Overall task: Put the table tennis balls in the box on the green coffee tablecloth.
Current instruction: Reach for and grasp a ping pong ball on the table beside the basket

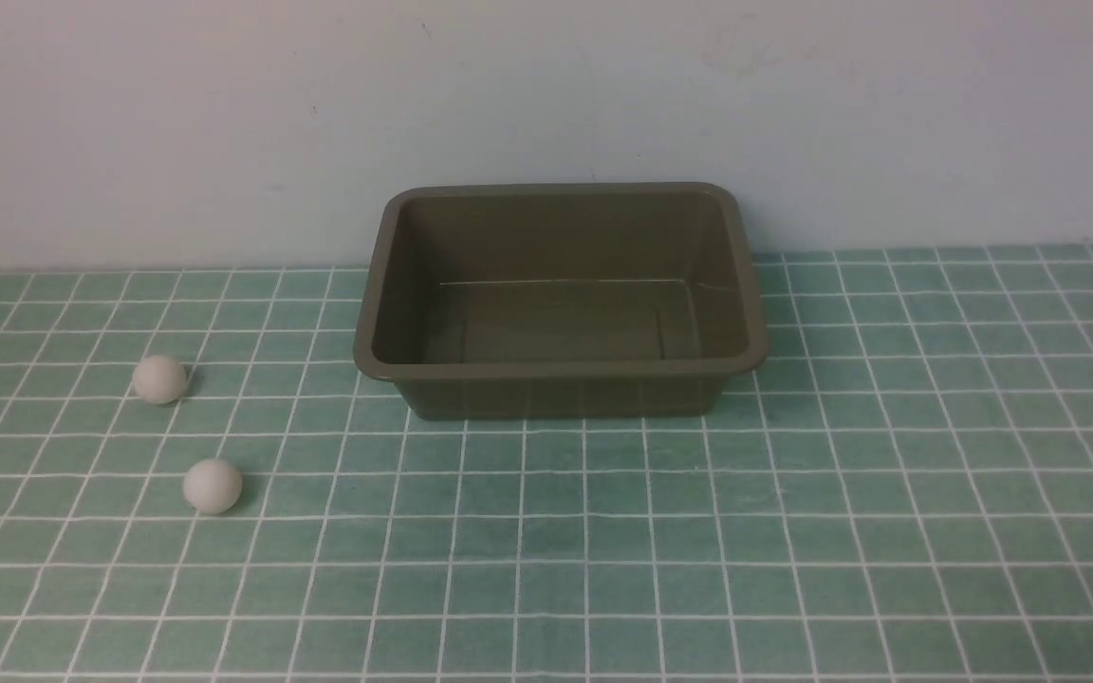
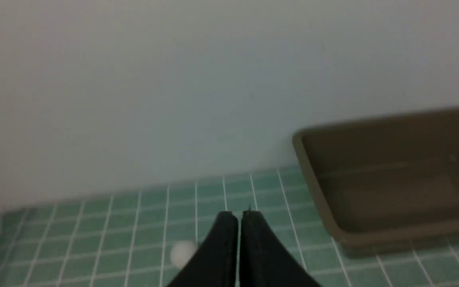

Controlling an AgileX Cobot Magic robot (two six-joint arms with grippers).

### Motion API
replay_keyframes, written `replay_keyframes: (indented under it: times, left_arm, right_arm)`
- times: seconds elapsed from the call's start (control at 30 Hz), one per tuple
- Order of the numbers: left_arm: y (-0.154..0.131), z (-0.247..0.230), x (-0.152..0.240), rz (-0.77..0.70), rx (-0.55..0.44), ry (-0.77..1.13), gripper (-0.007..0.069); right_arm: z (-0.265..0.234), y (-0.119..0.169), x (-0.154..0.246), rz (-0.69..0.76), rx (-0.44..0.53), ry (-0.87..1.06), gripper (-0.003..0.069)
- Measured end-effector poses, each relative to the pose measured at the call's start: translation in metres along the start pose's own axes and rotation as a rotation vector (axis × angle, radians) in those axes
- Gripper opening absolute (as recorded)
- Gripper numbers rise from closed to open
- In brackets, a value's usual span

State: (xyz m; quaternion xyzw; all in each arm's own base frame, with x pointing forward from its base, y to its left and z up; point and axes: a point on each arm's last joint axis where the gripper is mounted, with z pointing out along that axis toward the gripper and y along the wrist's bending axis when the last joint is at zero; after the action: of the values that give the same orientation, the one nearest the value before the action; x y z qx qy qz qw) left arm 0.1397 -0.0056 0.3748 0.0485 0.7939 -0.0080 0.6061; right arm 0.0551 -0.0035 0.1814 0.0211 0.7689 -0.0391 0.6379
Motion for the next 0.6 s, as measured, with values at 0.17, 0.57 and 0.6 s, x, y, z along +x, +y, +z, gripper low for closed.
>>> replay_keyframes:
  times: [0.17, 0.57, 0.6]
  left_arm:
    - [0.006, 0.072, -0.002, -0.023, 0.034, 0.261, -0.0004]
    - [0.042, 0.195, 0.011, 0.004, -0.221, 0.759, -0.0001]
    - [0.042, 0.195, 0.011, 0.004, -0.221, 0.759, -0.0001]
  right_arm:
    - [0.000, 0.000, 0.000, 0.000, 0.000, 0.000, -0.0016]
    - [0.000, 0.000, 0.000, 0.000, 0.000, 0.000, -0.0016]
    - [0.000, 0.000, 0.000, 0.000, 0.000, 0.000, -0.0016]
